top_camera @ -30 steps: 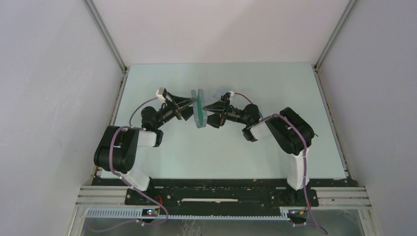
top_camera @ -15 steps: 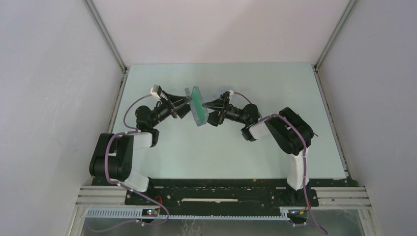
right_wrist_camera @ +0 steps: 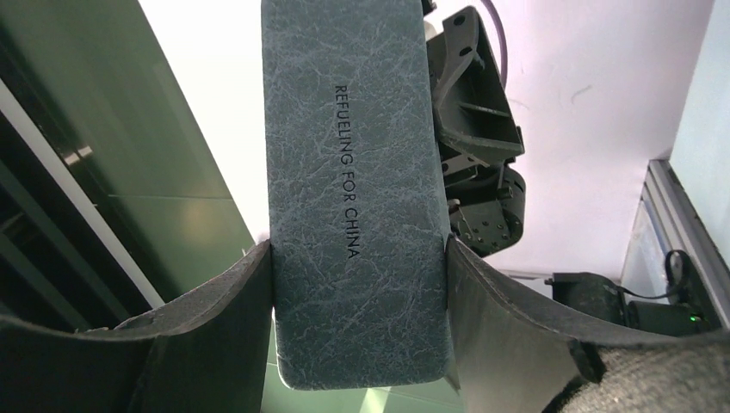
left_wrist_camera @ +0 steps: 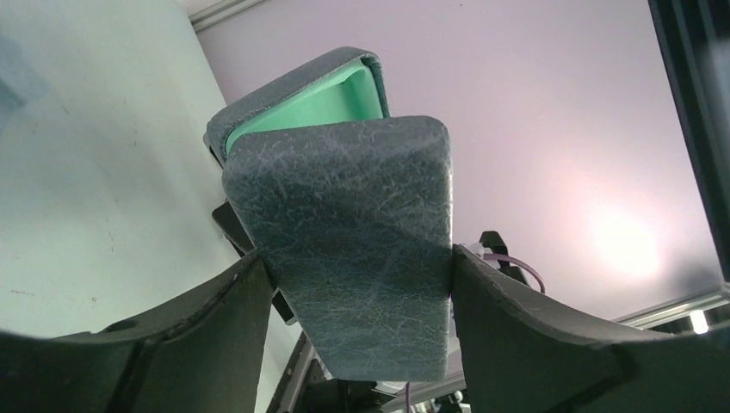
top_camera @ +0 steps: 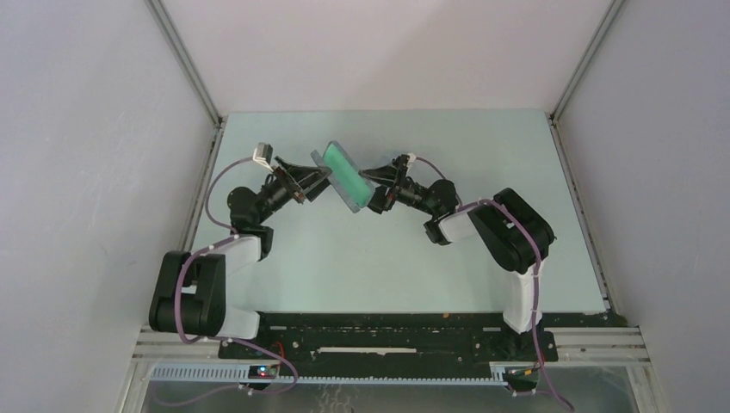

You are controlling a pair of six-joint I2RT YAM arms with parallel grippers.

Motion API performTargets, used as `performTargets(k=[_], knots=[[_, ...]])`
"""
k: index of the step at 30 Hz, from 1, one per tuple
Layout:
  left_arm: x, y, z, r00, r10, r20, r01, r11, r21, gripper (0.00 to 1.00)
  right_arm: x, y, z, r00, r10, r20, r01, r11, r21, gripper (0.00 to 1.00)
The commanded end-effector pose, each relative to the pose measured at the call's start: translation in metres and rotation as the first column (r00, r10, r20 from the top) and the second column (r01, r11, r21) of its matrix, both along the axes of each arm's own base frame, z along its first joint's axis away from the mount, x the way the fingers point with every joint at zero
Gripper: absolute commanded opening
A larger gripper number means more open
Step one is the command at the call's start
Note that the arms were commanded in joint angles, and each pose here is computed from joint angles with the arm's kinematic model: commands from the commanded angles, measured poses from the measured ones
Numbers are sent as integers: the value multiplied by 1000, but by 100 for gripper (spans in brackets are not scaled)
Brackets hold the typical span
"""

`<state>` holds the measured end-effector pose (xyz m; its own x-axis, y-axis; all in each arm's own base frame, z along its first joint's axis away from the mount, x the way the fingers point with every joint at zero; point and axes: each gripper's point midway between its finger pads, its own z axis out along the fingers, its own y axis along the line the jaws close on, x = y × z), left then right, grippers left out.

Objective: Organize the sunglasses
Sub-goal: Open the sunglasses case.

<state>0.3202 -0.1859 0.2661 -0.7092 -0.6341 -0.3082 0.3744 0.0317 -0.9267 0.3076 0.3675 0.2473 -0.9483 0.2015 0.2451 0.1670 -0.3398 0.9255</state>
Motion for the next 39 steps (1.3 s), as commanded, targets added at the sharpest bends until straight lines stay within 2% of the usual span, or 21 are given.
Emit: performTargets(k=[1, 10, 20, 26, 35, 39], knots=[[-62, -12, 54, 908, -130, 399, 104, 991, 87, 0, 13, -7, 19, 935, 89, -344, -36, 987, 158, 0], [-62, -11, 44, 918, -123, 376, 97, 991, 87, 0, 11, -8, 23, 938, 92, -335, -39, 986, 163, 0], [-67, -12, 47, 909, -139, 393, 109, 989, 98, 0, 15, -14, 25, 944, 79, -321, -29, 987, 159, 11], [-66, -12, 43, 913, -141, 382, 112, 989, 98, 0, 21, -16, 19, 940, 68, -335, -17, 988, 153, 13], [-72, -12, 46, 901, -140, 410, 104, 989, 108, 0, 24, -16, 14, 934, 67, -351, -15, 989, 149, 29], [-74, -12, 47, 897, -141, 419, 104, 988, 111, 0, 24, -16, 12, 933, 66, -355, -13, 989, 148, 31]])
